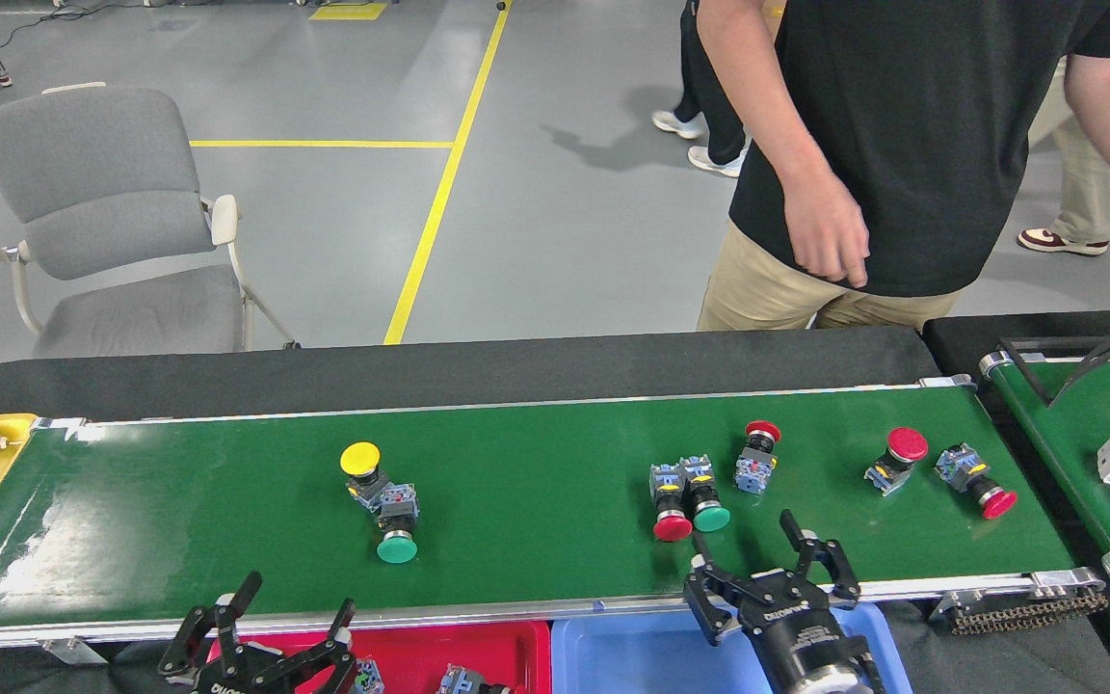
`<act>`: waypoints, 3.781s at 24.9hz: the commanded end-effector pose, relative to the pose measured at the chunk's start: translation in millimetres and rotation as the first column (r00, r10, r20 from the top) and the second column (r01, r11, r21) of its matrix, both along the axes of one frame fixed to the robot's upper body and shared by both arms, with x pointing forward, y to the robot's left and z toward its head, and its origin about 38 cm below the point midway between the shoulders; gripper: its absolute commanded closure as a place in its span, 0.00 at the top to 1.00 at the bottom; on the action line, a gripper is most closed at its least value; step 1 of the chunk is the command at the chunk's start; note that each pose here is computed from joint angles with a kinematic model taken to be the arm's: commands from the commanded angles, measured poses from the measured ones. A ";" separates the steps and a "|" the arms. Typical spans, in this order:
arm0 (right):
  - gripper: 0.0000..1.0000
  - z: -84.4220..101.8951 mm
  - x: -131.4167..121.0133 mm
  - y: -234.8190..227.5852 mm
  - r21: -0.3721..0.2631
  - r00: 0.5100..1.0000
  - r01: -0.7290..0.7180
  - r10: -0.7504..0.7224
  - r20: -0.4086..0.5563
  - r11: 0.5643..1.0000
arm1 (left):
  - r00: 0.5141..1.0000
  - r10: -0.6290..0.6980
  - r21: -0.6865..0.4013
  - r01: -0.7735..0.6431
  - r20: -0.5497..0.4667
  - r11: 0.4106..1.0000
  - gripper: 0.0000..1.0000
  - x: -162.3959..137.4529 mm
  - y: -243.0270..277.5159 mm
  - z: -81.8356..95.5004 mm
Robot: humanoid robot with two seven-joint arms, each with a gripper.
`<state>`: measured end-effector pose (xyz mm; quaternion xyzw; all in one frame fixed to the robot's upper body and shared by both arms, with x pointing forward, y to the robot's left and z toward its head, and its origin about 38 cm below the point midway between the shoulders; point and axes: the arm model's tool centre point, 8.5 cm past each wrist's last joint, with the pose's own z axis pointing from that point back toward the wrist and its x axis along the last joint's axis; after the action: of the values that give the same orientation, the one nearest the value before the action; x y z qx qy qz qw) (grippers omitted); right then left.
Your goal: Pick switch part from conveyor to tray
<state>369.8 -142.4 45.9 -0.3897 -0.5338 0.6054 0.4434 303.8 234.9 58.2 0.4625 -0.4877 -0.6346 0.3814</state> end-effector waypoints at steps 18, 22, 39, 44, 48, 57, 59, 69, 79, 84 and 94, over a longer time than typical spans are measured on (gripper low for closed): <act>0.10 6.8 55.9 111.8 -0.007 0.974 -0.218 0.217 -0.066 0.976 | 0.966 0.231 -0.014 -0.234 -0.113 0.972 0.58 86.9 35.9 -25.2; 0.02 9.9 55.4 111.8 -0.004 0.973 -0.225 0.224 -0.058 0.974 | 0.966 0.227 -0.036 -0.233 -0.123 0.972 0.25 85.3 37.5 -28.8; 0.99 26.3 -72.0 158.5 0.041 0.782 -0.623 0.621 0.059 0.781 | 0.984 -0.114 -0.149 0.093 -0.137 0.984 1.00 -55.5 44.4 -23.8; 0.99 46.4 -71.3 136.6 0.066 0.821 -0.568 0.559 0.119 0.820 | 0.992 0.056 -0.163 -0.075 -0.117 0.984 1.00 -71.1 80.8 -18.7; 0.98 25.4 -82.7 44.8 0.224 0.987 -0.158 0.145 0.072 0.962 | 0.928 0.359 -0.144 -0.370 -0.097 0.918 1.00 -77.5 124.1 -17.5; 0.98 -4.7 -85.8 -73.9 0.176 0.923 0.371 -0.383 0.043 0.912 | 0.910 0.407 -0.109 -0.413 -0.078 0.904 1.00 -45.6 164.4 -15.8; 0.98 -0.4 -79.6 -70.6 0.174 0.926 0.360 -0.374 0.055 0.916 | 0.906 0.418 -0.110 -0.423 -0.073 0.899 1.00 -20.0 181.9 -15.0; 0.99 11.3 2.2 -1.8 0.056 0.991 0.135 -0.136 0.012 0.989 | 0.811 0.561 -0.062 -0.576 -0.169 0.815 0.99 98.3 273.0 -11.1; 0.87 7.3 40.5 78.8 -0.002 0.996 -0.045 0.045 -0.076 0.999 | 0.741 0.645 -0.020 -0.659 -0.185 0.752 0.98 107.5 305.0 -21.6; 0.28 6.8 38.6 90.9 -0.022 0.993 -0.090 0.088 -0.079 0.996 | 0.743 0.647 -0.031 -0.660 -0.171 0.751 0.57 108.2 302.0 -24.2; 0.02 26.5 1.7 117.5 -0.007 0.946 -0.323 0.323 0.007 0.946 | 0.841 0.534 -0.104 -0.540 -0.081 0.835 0.07 112.1 253.6 -39.4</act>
<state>379.9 -36.1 60.5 -0.3171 -0.5617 0.6645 0.3774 407.3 495.4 7.6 0.5333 -0.3424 -0.4823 0.6047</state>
